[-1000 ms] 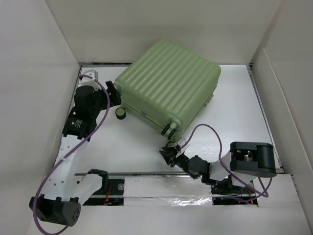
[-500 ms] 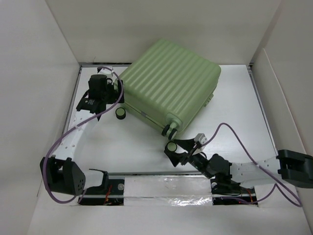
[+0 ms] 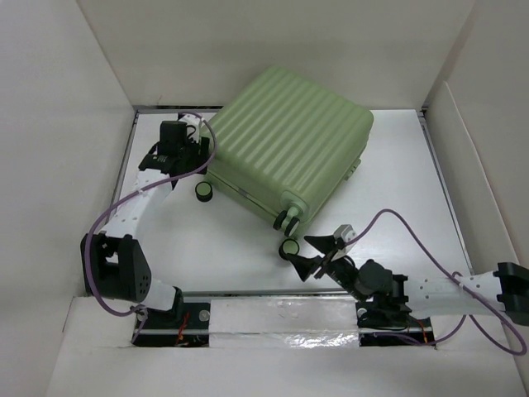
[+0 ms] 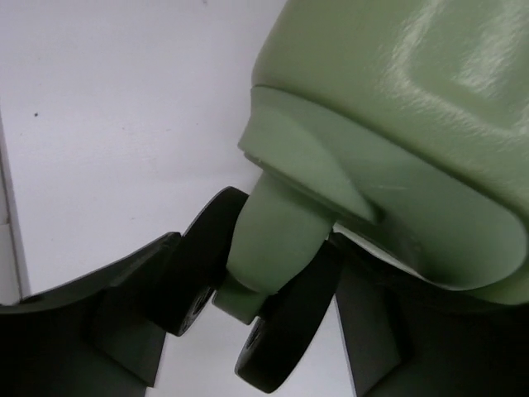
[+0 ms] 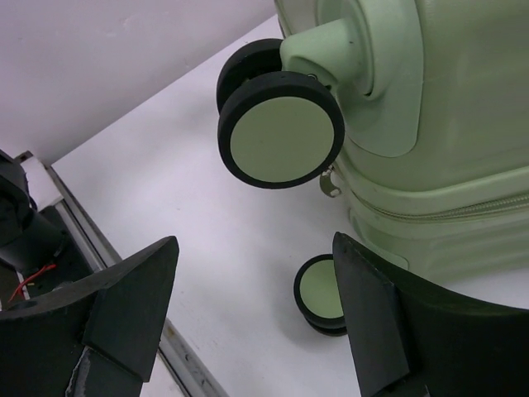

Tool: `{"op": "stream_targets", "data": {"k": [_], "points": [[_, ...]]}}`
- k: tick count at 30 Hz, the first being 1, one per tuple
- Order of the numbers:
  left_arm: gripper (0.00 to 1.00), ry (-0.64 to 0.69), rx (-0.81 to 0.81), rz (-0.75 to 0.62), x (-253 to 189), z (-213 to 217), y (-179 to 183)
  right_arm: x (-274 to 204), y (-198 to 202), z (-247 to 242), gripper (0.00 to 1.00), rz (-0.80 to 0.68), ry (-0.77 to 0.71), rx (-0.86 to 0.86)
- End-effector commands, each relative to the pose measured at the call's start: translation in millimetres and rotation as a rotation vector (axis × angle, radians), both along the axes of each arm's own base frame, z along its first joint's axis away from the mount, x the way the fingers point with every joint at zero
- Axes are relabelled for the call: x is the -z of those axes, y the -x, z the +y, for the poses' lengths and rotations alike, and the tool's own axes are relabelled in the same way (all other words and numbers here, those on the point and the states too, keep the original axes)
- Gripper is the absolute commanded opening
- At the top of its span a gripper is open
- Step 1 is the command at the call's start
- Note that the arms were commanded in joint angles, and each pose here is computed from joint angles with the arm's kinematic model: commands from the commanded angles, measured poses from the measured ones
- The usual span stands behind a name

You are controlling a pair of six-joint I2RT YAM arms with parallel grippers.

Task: Pack the luggage

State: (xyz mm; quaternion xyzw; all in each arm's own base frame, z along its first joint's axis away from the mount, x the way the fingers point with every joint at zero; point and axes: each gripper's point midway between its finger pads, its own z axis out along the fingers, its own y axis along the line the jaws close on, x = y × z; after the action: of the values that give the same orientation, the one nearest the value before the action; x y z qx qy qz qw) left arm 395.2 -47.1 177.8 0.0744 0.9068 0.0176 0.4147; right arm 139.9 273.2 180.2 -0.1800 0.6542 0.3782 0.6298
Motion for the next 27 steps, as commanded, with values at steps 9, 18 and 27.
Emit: {"op": "stream_targets", "data": {"k": [9,18,27], "points": [[0.0,0.111,0.248,-0.127,-42,-74,-14,0,-29,-56,0.82,0.119,0.037,0.218],[0.0,0.256,0.358,-0.137,-61,-131,24,-31,-99,-147,0.0,0.106,0.04,0.532],[0.0,0.482,0.448,-0.21,-92,-148,75,-41,-191,-240,0.56,0.116,0.042,0.647]]}}
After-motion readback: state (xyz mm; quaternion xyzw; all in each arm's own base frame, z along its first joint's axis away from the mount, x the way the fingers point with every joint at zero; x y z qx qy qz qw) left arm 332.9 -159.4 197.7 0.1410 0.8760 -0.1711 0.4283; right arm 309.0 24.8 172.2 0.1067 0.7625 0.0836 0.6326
